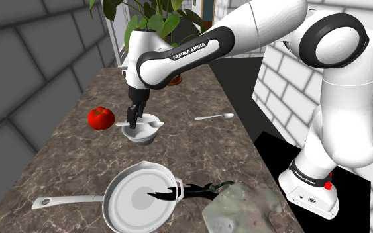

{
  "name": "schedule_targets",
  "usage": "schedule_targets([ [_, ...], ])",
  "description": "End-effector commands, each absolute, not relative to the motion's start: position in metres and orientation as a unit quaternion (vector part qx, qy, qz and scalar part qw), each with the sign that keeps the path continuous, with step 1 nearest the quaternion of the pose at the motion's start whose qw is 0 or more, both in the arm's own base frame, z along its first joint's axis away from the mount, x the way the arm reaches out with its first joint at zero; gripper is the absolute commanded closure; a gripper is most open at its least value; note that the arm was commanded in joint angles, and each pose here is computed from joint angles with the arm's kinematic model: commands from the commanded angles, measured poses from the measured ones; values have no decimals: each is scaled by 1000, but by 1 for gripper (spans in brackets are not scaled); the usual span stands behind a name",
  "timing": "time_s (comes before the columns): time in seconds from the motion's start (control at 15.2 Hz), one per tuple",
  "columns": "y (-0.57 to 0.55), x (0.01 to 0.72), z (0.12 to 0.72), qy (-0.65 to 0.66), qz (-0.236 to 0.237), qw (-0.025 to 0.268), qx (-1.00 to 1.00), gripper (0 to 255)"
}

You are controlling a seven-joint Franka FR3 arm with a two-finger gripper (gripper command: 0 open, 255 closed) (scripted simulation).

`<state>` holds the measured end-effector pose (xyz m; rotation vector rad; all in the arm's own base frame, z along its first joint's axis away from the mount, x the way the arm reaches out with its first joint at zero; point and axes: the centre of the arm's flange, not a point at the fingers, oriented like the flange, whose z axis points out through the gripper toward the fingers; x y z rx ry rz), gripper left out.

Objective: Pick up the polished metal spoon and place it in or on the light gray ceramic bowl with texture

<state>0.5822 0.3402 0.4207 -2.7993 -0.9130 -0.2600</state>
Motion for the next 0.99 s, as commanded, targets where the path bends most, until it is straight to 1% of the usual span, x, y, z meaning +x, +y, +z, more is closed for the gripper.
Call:
schedule_targets([
  [0.0,340,582,421,-308,-88,93,-943,0],
  [0.13,340,582,421,-308,-88,93,-943,0],
  [0.4,329,577,469,-308,-88,93,-943,0],
  [0.92,329,577,469,-308,-88,93,-943,0],
])
